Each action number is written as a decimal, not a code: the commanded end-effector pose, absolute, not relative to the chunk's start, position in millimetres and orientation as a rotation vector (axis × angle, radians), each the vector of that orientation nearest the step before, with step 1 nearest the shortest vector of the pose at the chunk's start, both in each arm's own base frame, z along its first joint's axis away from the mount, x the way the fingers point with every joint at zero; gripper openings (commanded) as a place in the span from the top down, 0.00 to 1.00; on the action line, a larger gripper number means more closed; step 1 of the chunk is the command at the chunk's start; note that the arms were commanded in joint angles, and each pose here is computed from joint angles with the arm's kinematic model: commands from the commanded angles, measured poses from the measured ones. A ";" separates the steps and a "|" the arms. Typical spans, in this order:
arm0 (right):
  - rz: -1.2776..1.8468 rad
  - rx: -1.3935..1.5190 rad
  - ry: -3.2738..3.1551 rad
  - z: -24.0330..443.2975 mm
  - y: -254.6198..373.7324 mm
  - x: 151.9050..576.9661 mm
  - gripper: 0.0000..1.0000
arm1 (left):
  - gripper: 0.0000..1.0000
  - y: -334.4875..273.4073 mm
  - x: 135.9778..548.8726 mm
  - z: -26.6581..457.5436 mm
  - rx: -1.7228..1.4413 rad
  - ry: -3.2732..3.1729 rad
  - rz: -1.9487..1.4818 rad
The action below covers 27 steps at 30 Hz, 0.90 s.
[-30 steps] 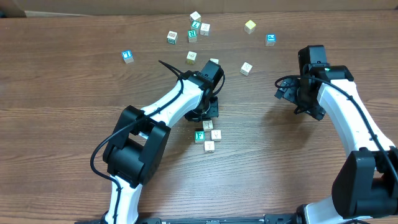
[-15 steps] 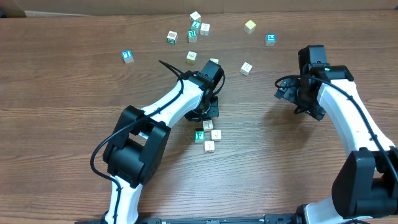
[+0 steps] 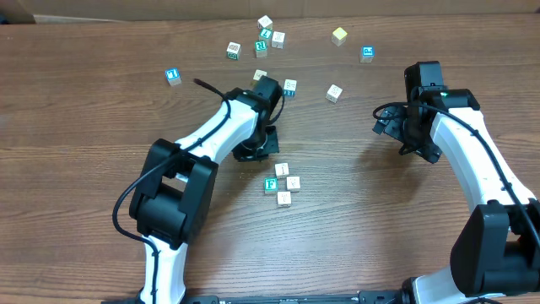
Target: Form a circle
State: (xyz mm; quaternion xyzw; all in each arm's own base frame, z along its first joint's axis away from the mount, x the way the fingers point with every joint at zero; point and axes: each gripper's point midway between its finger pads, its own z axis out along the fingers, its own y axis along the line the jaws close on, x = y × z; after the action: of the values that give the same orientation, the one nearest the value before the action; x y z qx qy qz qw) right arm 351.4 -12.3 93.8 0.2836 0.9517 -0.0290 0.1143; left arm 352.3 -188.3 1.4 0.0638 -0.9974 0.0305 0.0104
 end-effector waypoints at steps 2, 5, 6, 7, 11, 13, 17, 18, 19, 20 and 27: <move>-0.086 0.833 2.754 103.7 -15.6 355.3 0.00 | 0.96 -165.1 347.9 1.0 0.228 -3.089 -0.040; -0.086 0.833 2.754 103.7 -15.7 355.3 0.00 | 0.96 -156.2 340.1 1.7 0.244 -3.048 -0.072; -0.086 0.833 2.754 103.7 -15.6 355.3 0.00 | 0.96 -153.4 335.9 2.3 0.248 -3.028 -0.083; -0.086 0.833 2.754 103.7 -15.6 355.3 0.00 | 0.96 -151.8 330.7 2.9 0.248 -3.006 -0.090; -0.086 0.833 2.754 103.7 -15.6 355.3 0.00 | 0.96 -150.0 305.6 7.1 0.235 -2.903 -0.110; -0.086 0.833 2.754 103.7 -15.6 355.3 0.00 | 0.96 -148.8 295.2 9.3 0.214 -2.868 -0.140; -0.086 0.833 2.754 103.7 -15.6 355.3 0.00 | 0.96 -151.4 284.0 8.3 0.170 -2.843 -0.166; -0.086 0.833 2.754 103.7 -15.6 355.3 0.00 | 0.96 -152.9 283.0 7.1 0.164 -2.845 -0.166; -0.086 0.833 2.754 103.7 -15.6 355.3 0.00 | 0.96 -154.5 282.5 5.8 0.157 -2.848 -0.164; -0.086 0.833 2.754 103.7 -15.6 355.3 0.00 | 0.96 -155.9 282.3 4.8 0.152 -2.852 -0.164; -0.086 0.833 2.754 103.7 -15.6 355.3 0.00 | 0.96 -157.8 274.6 -8.8 0.168 -2.856 -0.175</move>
State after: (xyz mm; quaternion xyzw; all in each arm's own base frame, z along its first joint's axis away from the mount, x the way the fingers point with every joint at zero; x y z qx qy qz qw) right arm 351.4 -12.5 93.8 0.2840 0.9515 -0.0291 0.1145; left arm 284.7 -160.3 -0.4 0.0517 -0.9895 -0.0542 0.1238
